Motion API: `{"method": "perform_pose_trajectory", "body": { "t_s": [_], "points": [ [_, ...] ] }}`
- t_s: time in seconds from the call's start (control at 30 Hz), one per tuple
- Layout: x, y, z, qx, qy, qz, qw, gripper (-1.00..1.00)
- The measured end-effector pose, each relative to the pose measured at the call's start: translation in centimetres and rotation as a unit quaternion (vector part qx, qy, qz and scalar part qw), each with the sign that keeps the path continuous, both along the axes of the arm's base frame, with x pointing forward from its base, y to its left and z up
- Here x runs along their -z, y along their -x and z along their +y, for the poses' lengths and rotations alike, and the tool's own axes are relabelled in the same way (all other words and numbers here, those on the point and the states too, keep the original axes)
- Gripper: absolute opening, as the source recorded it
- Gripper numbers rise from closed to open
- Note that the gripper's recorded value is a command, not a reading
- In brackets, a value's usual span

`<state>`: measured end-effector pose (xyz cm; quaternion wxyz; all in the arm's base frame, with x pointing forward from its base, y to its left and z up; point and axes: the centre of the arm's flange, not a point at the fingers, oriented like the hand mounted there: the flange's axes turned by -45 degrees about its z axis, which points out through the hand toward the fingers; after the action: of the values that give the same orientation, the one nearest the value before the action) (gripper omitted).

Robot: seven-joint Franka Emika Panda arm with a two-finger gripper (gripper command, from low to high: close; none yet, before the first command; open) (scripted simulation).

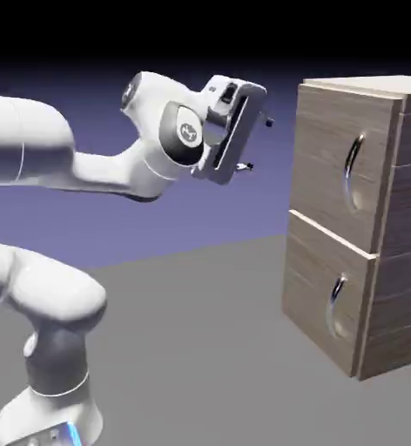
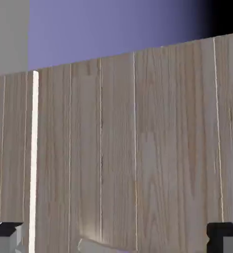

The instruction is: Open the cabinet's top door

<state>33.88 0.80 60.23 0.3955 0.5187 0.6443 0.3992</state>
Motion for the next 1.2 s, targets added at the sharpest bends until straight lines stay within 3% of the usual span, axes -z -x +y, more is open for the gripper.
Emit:
{"method": "perform_pose_trajectory", "body": {
  "t_s": [0.43,0.73,1.07,1.2],
  "points": [
    [0.5,-1.7,-4.7,-0.080,0.286,-0.116,0.948,1.00],
    [4.1,-5.6,-7.1,-0.100,0.464,-0.168,0.864,1.00],
    [10.9,-11.4,-7.0,-0.109,0.639,-0.197,0.735,1.00],
    [11.1,-13.9,-6.9,-0.109,0.642,-0.198,0.732,1.00]
  ]
}}
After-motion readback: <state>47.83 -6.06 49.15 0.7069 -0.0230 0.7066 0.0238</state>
